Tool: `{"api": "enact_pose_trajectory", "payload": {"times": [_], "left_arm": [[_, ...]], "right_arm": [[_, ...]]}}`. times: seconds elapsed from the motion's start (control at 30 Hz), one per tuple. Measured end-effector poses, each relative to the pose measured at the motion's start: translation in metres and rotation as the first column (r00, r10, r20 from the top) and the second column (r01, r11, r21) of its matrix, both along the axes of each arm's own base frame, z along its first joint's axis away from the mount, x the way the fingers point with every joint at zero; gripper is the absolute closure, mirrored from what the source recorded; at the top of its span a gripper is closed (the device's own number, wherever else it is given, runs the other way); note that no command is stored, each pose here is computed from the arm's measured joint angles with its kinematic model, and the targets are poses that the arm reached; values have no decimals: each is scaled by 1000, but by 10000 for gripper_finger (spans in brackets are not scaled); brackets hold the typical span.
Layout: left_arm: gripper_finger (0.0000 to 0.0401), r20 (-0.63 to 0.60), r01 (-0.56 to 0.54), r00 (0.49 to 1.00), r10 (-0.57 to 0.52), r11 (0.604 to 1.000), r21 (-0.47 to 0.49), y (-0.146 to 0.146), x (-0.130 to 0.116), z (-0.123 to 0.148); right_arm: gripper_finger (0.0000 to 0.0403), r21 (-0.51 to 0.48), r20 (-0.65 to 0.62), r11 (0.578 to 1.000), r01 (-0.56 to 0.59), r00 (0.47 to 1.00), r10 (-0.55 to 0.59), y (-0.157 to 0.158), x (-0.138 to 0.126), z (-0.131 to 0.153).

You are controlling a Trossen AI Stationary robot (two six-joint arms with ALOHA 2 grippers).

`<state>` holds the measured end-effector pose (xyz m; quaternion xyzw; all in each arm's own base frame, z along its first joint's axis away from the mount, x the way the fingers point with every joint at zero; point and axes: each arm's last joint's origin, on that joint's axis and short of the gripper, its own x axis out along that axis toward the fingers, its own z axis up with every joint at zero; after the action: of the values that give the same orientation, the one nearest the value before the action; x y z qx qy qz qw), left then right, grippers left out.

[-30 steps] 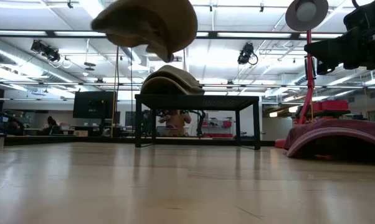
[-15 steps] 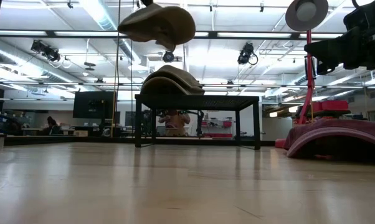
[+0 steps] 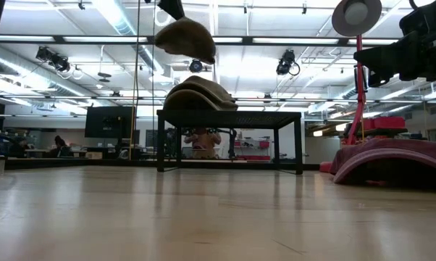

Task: Pick & Place hat
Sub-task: Stack the brown cap on top of the other brown cap on the shelf

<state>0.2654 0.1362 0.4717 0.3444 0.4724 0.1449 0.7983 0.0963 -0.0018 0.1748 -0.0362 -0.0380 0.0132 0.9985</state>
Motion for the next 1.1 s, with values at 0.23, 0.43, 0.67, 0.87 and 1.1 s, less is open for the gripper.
{"api": "enact_pose_trajectory", "payload": {"times": [0.23, 0.43, 0.67, 0.87, 1.1], "left_arm": [[401, 35, 109, 993, -110, 994, 18, 21, -4, 2], [401, 13, 108, 994, -107, 994, -23, 36, 1, -18], [401, 4, 116, 993, -116, 993, 14, 51, 10, -39], [401, 19, 130, 991, -129, 992, -3, 56, 17, -54], [391, 4, 125, 992, -125, 992, -12, 57, 18, -61]], "right_arm": [[387, 0, 0, 1000, 0, 1000, 0, 0, 0, 0], [387, 0, 0, 1000, 0, 1000, 0, 0, 0, 0], [387, 0, 0, 1000, 0, 1000, 0, 0, 0, 0], [387, 0, 0, 1000, 0, 1000, 0, 0, 0, 0], [387, 0, 0, 1000, 0, 1000, 0, 0, 0, 0]]}}
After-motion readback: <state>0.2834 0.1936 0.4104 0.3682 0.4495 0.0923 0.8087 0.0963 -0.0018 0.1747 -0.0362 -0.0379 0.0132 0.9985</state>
